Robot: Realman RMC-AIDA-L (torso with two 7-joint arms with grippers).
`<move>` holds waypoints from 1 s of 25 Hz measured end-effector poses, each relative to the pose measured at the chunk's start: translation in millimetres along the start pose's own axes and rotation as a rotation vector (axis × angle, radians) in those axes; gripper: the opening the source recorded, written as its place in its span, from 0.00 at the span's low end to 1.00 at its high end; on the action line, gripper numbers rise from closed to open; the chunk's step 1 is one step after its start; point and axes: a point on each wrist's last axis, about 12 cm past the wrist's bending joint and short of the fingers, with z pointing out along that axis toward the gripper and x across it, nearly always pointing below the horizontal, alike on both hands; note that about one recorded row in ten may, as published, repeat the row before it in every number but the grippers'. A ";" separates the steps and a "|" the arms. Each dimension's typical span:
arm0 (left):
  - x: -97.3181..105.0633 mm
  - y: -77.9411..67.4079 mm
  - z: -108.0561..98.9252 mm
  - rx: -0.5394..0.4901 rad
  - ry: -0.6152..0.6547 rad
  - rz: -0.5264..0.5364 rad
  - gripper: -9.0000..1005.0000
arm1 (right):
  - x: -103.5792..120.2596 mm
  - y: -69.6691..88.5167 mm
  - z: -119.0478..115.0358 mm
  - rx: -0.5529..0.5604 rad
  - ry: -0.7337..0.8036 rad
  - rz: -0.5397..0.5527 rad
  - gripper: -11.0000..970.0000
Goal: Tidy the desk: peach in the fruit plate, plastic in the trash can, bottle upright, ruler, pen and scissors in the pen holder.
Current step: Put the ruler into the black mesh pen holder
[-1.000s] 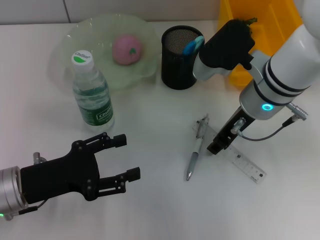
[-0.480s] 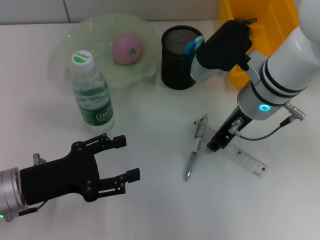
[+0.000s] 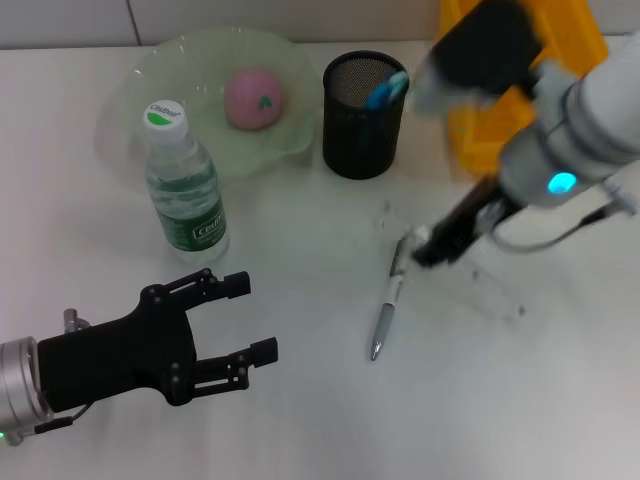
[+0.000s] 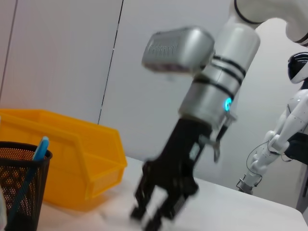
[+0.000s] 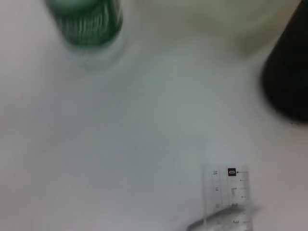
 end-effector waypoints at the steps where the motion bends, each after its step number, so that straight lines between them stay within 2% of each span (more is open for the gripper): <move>1: -0.1 -0.2 -0.7 0.001 0.000 0.001 0.83 | 0.4 -9.5 -18.5 -0.008 -0.089 0.024 0.40; 2: -0.3 -0.1 -0.8 0.001 0.000 0.002 0.83 | 0.4 -9.5 -18.5 -0.008 -0.089 0.024 0.40; 4: -0.4 -0.1 -0.8 0.001 0.000 0.002 0.83 | 1.5 -18.7 -36.6 -0.037 -0.214 0.047 0.40; 5: -0.4 -0.1 -0.7 0.001 0.000 0.002 0.83 | 3.0 -24.3 -45.9 -0.066 -0.306 0.063 0.40; 6: -0.4 -0.1 -0.3 0.002 -0.001 0.002 0.83 | 7.5 -35.9 -60.2 -0.118 -0.492 0.077 0.40; 7: -0.5 -0.1 -0.3 0.002 -0.001 0.003 0.83 | 7.5 -35.9 -60.2 -0.118 -0.492 0.077 0.40; 10: -0.9 0.2 0.1 0.002 -0.002 0.004 0.83 | 18.9 -55.7 -65.8 -0.172 -0.785 0.110 0.40; 13: -0.9 0.4 0.3 0.002 -0.001 0.004 0.83 | 26.8 -71.1 -56.4 -0.187 -1.021 0.140 0.40; 15: -1.8 1.5 1.4 0.003 -0.001 0.007 0.83 | 27.9 -77.8 -42.2 -0.192 -1.146 0.178 0.40; 16: -2.6 2.2 1.8 0.002 -0.002 0.009 0.83 | 26.7 -83.3 -29.1 -0.159 -1.228 0.208 0.40; 17: -2.6 2.2 1.8 0.002 -0.002 0.009 0.83 | 26.7 -83.3 -29.1 -0.159 -1.228 0.208 0.40; 22: -3.0 2.6 2.7 0.000 -0.007 0.010 0.83 | 20.3 -85.2 5.9 -0.034 -1.311 0.225 0.40; 25: -3.1 2.5 3.7 0.001 -0.009 0.010 0.83 | 13.9 -82.2 20.6 0.011 -1.291 0.219 0.40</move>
